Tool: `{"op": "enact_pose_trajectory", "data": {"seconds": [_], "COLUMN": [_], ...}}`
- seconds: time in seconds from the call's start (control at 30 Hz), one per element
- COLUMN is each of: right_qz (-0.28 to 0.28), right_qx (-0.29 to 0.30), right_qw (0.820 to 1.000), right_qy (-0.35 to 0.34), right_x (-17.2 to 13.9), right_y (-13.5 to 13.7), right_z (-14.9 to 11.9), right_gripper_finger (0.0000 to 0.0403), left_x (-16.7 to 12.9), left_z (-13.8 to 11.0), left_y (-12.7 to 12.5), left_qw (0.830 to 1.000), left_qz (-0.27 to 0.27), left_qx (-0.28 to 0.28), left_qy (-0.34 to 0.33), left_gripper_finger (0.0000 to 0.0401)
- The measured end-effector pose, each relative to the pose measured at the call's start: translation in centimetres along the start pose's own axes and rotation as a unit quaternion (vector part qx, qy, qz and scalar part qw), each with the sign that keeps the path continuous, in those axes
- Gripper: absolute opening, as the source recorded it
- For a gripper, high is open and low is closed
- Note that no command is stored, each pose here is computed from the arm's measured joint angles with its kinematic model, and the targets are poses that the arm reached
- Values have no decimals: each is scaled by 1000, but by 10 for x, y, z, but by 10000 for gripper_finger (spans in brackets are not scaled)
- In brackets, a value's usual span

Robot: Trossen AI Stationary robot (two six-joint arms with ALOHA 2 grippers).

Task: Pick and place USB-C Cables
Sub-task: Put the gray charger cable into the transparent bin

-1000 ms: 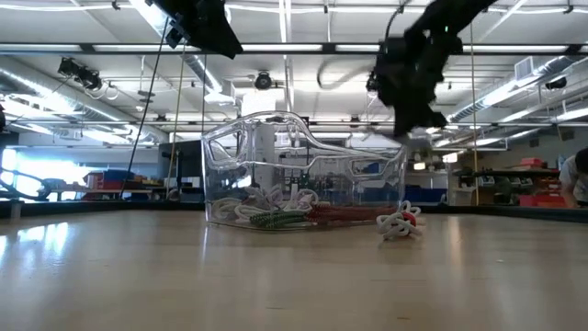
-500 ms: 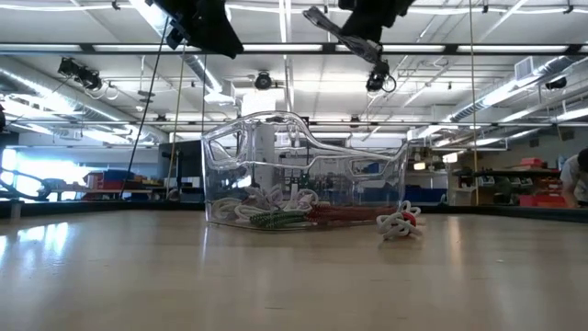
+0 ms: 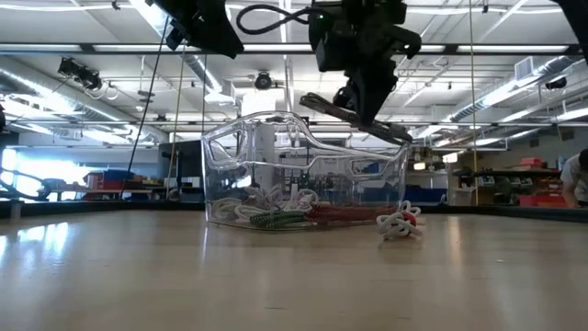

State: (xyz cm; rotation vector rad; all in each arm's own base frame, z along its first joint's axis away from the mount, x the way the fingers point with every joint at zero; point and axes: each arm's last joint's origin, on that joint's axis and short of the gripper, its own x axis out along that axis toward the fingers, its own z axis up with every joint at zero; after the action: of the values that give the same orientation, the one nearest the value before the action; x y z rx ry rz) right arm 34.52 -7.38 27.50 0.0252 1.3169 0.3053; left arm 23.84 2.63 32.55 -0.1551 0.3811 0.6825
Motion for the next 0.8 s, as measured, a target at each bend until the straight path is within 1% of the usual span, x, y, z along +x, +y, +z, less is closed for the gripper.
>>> {"op": "enact_pose_trajectory", "data": {"seconds": [0.1, 0.23, 0.47, 0.57, 0.8], "right_qz": [2, -5, -21, -26, -22], "right_qx": [-24, -58, -113, -126, -134], "right_qw": [1000, 998, 990, 987, 987], "right_qy": [4, -19, -79, -95, -89], "right_x": [8, 14, -8, -13, -8], "right_y": [3, 8, 26, 31, 32], "right_z": [5, 15, 38, 43, 42], "right_gripper_finger": [16, 16, 16, 16, 16], "left_x": [0, 0, 0, 0, 0], "left_z": [0, 0, 0, 0, 0], "left_y": [0, 0, 0, 0, 0], "left_qw": [1000, 1000, 1000, 1000, 1000], "left_qz": [0, 0, 0, 0, 0], "left_qx": [-1, -3, -3, -4, -3], "left_qy": [0, 0, 0, 0, 0], "left_gripper_finger": [118, 118, 118, 118, 118]}}
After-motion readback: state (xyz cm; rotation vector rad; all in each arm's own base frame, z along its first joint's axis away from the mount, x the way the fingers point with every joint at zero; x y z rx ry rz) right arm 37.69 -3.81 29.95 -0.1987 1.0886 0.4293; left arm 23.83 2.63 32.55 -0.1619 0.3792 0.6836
